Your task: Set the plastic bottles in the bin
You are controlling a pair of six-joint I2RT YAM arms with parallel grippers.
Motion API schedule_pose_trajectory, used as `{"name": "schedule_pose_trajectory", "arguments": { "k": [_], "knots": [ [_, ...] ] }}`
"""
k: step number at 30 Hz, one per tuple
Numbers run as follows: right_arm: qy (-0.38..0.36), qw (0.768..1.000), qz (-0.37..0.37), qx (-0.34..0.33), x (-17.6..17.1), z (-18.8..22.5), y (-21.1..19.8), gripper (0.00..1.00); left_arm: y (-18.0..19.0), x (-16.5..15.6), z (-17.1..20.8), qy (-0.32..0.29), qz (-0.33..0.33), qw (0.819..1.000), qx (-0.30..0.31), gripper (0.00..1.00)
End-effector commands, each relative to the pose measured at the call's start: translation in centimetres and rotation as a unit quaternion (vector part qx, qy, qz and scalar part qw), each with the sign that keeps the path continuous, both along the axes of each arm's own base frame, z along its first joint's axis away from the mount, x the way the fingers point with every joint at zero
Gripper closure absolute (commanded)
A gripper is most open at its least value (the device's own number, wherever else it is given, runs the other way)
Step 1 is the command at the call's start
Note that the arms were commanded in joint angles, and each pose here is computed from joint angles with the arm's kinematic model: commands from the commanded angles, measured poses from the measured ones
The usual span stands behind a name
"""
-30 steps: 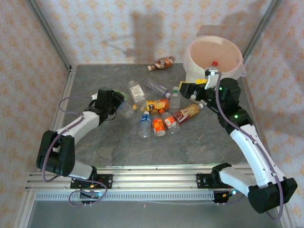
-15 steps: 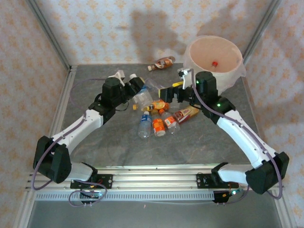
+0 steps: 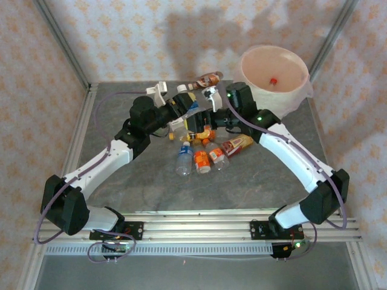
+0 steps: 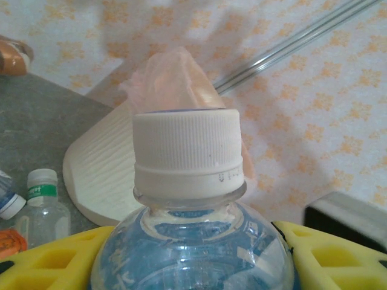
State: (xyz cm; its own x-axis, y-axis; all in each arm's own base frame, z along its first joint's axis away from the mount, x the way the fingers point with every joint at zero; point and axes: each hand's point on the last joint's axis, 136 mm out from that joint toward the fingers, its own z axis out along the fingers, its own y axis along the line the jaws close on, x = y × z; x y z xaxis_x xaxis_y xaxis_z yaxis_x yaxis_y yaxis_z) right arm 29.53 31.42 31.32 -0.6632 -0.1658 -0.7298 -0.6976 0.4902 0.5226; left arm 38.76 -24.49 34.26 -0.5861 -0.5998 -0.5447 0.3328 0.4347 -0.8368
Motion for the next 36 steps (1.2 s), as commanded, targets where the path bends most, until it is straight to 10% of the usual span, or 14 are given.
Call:
{"name": "schedule_pose_trajectory", "arguments": {
  "k": [1,14,24,36],
  "knots": [
    [-0.01,1.0,0.021,0.006,-0.6,0.4,0.6,0.01,-0.8,-0.4,3.4,-0.049,-0.021,0.998,-0.027,0.54],
    [0.03,0.998,-0.03,0.037,1.1,1.2,1.2,0.55,-0.9,0.1,1.7,-0.013,-0.011,1.0,0.004,0.47],
    [0.05,0.992,-0.118,0.006,3.0,-1.6,-0.5,0.7,1.8,-0.6,-1.8,0.062,0.054,0.994,0.066,0.01],
    [-0.034,0.949,-0.301,-0.084,8.1,-1.3,-6.5,0.75,13.8,-2.4,-9.5,0.182,0.324,0.914,0.162,0.0]
  ]
}}
